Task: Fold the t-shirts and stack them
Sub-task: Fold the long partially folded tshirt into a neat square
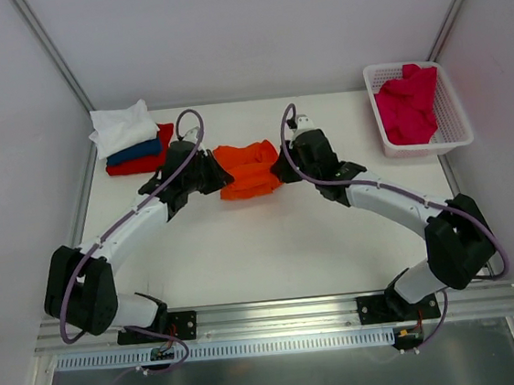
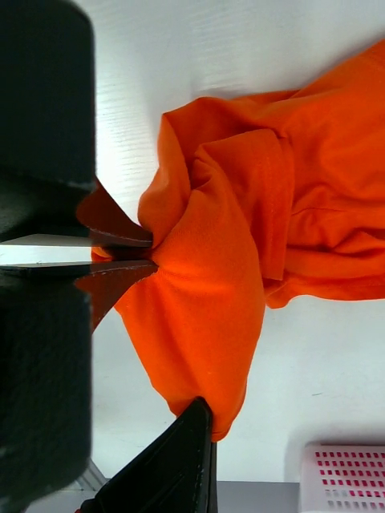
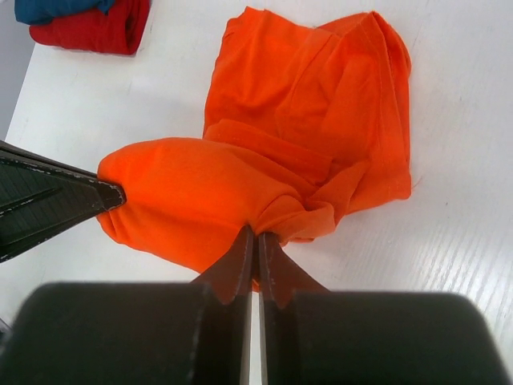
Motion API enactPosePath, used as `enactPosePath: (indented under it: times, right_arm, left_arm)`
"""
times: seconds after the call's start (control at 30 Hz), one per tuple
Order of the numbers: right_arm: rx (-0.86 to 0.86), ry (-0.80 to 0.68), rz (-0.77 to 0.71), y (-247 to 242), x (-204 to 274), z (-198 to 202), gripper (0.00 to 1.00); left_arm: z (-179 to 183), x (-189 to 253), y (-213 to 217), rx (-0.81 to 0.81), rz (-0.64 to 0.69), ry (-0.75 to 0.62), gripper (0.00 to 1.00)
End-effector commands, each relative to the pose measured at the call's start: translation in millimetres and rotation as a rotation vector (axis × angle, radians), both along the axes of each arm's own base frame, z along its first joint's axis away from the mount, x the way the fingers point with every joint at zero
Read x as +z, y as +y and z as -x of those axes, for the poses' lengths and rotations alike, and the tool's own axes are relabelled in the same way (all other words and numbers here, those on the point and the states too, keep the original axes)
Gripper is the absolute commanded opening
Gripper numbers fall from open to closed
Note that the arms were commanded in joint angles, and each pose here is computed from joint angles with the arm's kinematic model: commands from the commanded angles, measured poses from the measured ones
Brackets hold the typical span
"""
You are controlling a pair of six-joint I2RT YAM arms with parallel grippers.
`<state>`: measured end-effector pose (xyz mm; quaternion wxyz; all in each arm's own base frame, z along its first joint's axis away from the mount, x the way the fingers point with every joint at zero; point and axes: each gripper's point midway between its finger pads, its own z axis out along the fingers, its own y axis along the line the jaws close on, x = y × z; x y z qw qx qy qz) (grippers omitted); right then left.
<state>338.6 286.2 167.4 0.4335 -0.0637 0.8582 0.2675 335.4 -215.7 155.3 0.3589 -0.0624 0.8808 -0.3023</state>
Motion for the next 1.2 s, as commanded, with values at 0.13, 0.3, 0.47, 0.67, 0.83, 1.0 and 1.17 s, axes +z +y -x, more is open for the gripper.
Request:
enactPosePath:
  times: [0.13,0.3,0.47,0.67,0.83,1.0,1.17]
  right_arm:
    - [0.032,-0.039,-0.009,8.7,21.4,-41.7,0.00]
    - [0.035,-0.037,-0.020,16.0,24.0,-67.0,0.00]
    - [0.034,-0.009,-0.019,21.5,11.3,-91.2,0.00]
    - [0.003,0.008,-0.046,18.0,3.4,-127.0,0.00]
    - [-0.022,-0.010,-0.061,12.4,4.8,-147.6,0.00]
    - [-0.049,-0.034,-0.083,2.3,3.5,-165.3,0.00]
    - [-0.075,-0.066,-0.099,-8.1,9.2,-175.6,0.00]
  left_arm:
    - [-40.0,22.7,-1.0,-0.024,-0.003,-0.065,0.00]
    - [-66.9,19.1,-1.6,-0.026,-0.004,-0.056,0.00]
    - [-93.7,15.4,-0.5,-0.029,0.005,-0.048,0.00]
    - [-124.8,2.4,3.1,-0.022,0.021,-0.020,0.00]
    - [-146.1,-0.5,5.9,-0.015,0.021,-0.031,0.00]
    - [-168.6,7.5,3.5,-0.021,0.039,-0.062,0.00]
    - [-185.0,26.4,0.1,-0.025,0.053,-0.114,0.00]
